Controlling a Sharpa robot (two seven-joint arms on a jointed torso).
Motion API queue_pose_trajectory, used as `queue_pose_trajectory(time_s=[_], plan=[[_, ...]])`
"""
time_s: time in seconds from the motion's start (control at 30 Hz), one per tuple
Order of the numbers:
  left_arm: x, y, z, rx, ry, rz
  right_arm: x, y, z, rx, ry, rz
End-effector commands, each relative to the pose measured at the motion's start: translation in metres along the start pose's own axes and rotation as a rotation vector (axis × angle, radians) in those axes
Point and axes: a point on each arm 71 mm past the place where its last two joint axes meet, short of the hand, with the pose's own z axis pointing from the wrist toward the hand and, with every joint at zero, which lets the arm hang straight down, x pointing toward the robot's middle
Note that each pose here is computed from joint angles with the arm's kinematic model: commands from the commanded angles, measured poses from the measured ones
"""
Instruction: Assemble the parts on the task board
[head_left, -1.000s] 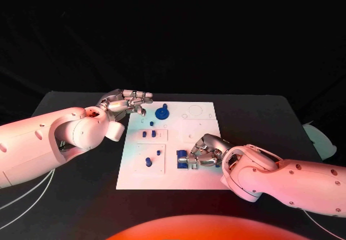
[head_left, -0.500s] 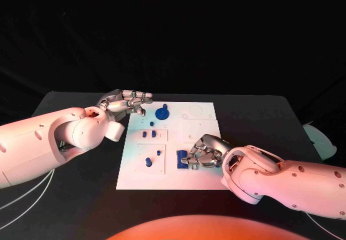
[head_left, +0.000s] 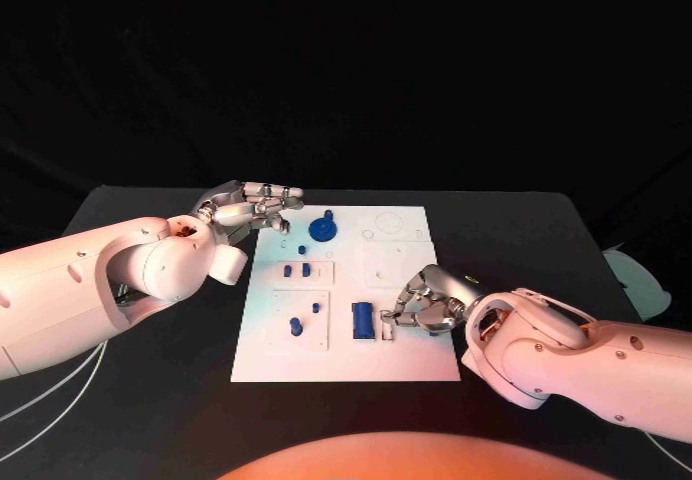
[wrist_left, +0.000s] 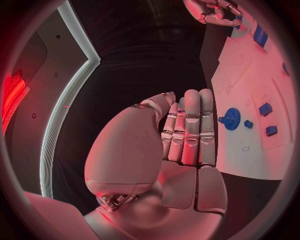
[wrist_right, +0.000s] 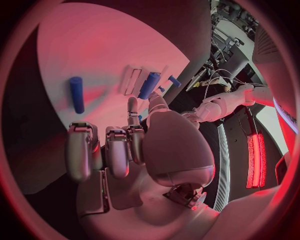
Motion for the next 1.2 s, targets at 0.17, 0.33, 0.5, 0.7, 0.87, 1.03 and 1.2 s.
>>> queue_pose_trajectory(time_s=[0.17,0.33,0.5,0.7,0.87,1.03,1.2], plan=[[0.0034,-0.0002,0.0018,0.003,0.020,-0.005,-0.027,-0.015,-0.013,-0.018,-0.068,-0.063],[0.0036,0.0004,0.0023,0.002,0.020,-0.005,-0.035,-0.031,-0.020,0.015,-0.076,-0.112],[0.0041,0.0008,0.0026,0.001,0.022,-0.005,-0.034,-0.044,-0.024,0.058,-0.068,-0.150],[0.0040,0.0009,0.0026,0.000,0.022,-0.005,-0.026,-0.053,-0.024,0.099,-0.048,-0.171],[0.0035,0.0010,0.0022,0.000,0.021,-0.005,-0.019,-0.057,-0.022,0.116,-0.034,-0.175],[0.0034,0.0010,0.0020,0.000,0.021,-0.005,-0.014,-0.059,-0.019,0.121,-0.027,-0.183],[0.0030,0.0009,0.0016,0.000,0.020,-0.005,-0.009,-0.060,-0.015,0.121,-0.022,-0.190]])
